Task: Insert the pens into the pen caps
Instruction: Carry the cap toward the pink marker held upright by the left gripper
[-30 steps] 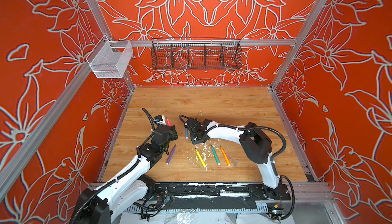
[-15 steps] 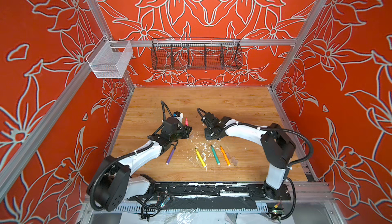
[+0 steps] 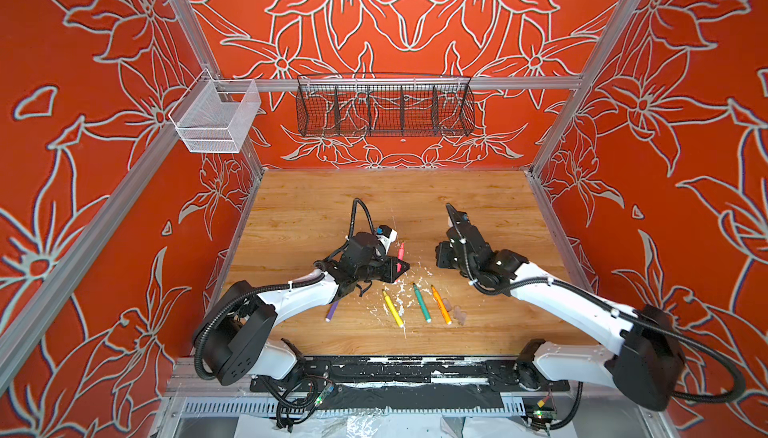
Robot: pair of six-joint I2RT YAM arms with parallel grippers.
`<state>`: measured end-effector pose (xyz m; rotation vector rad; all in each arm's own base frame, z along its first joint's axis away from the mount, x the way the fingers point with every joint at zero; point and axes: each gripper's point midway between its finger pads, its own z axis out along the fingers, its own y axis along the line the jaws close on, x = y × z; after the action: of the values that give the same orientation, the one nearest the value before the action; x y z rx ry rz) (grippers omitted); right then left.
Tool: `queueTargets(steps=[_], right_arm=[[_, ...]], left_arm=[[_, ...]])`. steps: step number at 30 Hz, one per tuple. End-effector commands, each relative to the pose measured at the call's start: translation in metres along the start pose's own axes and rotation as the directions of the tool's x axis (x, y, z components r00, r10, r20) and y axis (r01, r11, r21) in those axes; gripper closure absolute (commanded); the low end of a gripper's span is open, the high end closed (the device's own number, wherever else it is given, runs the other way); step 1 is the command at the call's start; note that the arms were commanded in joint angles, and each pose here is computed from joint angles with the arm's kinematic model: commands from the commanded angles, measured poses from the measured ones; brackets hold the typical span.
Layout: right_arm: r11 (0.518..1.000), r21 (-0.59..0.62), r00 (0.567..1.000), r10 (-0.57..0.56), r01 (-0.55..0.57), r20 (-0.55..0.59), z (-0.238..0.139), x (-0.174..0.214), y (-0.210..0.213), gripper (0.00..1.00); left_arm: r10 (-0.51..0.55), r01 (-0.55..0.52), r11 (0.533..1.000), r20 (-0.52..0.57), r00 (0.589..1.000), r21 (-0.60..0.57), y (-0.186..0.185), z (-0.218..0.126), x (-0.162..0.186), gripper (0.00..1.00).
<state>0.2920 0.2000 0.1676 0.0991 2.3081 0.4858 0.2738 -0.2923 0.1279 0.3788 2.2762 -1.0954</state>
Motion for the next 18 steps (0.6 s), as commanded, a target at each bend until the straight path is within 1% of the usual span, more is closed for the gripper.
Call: queueTargets(steps=[1, 4, 7, 11, 14, 18], right_arm=[[0.994, -0.106, 0.990, 0.043, -0.029, 0.137, -0.017, -0.023, 0.012, 0.92], [0.987, -0.158, 0.982, 0.056, -0.027, 0.180, -0.028, -0.027, 0.015, 0.92], [0.975, -0.220, 0.978, 0.071, -0.027, 0.194, -0.032, -0.027, 0.023, 0.93], [0.955, -0.294, 0.976, 0.093, -0.032, 0.196, -0.033, -0.027, 0.034, 0.97], [0.938, -0.343, 0.973, 0.129, -0.057, 0.191, -0.035, -0.026, 0.039, 0.98], [0.926, -0.370, 0.970, 0.154, -0.074, 0.190, -0.037, -0.025, 0.041, 0.98]], left_arm=[[0.110, -0.114, 0.989, 0.053, 0.993, 0.091, -0.033, -0.006, -0.011, 1.00], [0.131, -0.139, 0.980, 0.065, 0.989, 0.141, -0.045, -0.008, -0.009, 1.00], [0.141, -0.152, 0.973, 0.071, 0.987, 0.175, -0.052, -0.009, -0.007, 1.00], [0.155, -0.166, 0.963, 0.067, 0.986, 0.214, -0.059, -0.009, -0.003, 1.00], [0.146, -0.154, 0.960, 0.050, 0.988, 0.236, -0.062, -0.005, 0.000, 1.00], [0.116, -0.119, 0.953, 0.026, 0.993, 0.278, -0.065, 0.002, 0.004, 1.00]])
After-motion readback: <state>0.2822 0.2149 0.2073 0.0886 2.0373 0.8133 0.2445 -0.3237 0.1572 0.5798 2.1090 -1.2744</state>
